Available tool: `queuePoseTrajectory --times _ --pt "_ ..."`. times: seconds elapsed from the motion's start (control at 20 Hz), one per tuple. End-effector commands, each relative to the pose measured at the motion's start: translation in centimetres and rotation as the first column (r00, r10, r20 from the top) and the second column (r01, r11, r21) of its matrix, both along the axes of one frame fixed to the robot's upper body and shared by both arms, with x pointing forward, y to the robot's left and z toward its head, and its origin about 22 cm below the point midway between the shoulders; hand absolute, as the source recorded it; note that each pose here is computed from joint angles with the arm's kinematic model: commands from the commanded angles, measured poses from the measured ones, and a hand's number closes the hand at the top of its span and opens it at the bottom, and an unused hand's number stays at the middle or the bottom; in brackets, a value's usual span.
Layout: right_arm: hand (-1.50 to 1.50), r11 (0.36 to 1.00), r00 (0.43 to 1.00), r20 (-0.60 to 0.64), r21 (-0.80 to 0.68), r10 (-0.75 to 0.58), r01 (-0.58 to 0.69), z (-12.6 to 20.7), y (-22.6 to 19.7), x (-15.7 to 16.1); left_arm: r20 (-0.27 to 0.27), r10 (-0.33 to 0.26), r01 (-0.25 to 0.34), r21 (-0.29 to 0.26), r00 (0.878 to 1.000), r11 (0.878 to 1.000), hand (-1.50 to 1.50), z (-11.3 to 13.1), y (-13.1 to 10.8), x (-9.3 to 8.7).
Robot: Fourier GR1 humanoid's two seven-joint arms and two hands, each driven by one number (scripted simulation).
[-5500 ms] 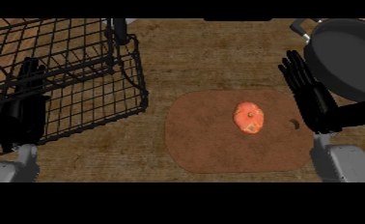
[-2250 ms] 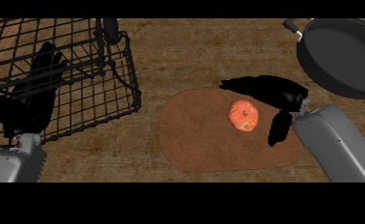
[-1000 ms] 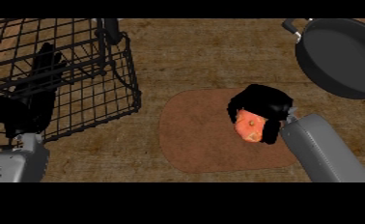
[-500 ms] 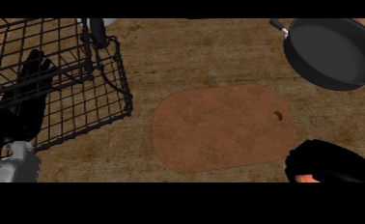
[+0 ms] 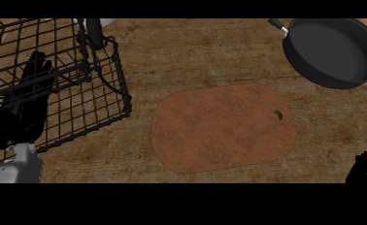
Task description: Pick the squash from the cutting board and place it in the pot
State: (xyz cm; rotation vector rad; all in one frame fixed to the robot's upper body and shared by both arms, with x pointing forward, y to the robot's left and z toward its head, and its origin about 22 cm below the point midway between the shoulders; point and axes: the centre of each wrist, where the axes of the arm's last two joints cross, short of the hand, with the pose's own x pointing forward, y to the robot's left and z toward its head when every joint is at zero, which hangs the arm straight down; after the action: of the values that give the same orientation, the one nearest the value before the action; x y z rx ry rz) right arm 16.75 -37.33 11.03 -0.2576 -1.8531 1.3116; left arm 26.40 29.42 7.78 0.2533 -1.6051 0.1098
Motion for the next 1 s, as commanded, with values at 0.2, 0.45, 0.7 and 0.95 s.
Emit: queuePoseTrajectory --times 0.2,0.45,0.7,0.95 --pt "1.50 0.940 0.973 0.076 0.284 -0.220 0.191 6.6 -4.3 -1.0 -0.007 -0.033 0.033 -0.002 0.999 0.999 0.00 0.9 -1.2 1.0" --pt "1.50 0.899 0.934 0.089 0.317 -0.345 0.302 10.5 -7.0 2.4 0.006 -0.066 0.066 -0.004 0.998 0.998 0.00 0.4 -1.3 2.1" --pt "1.50 0.866 0.922 0.009 0.346 -0.387 0.361 10.5 -10.0 6.4 0.015 -0.068 0.068 -0.007 0.998 0.998 0.00 0.7 -1.6 2.2" --pt "1.50 0.856 0.919 -0.056 0.345 -0.391 0.386 9.1 -10.1 10.9 0.008 -0.081 0.081 0.003 0.997 0.997 0.00 1.0 -1.9 1.7"
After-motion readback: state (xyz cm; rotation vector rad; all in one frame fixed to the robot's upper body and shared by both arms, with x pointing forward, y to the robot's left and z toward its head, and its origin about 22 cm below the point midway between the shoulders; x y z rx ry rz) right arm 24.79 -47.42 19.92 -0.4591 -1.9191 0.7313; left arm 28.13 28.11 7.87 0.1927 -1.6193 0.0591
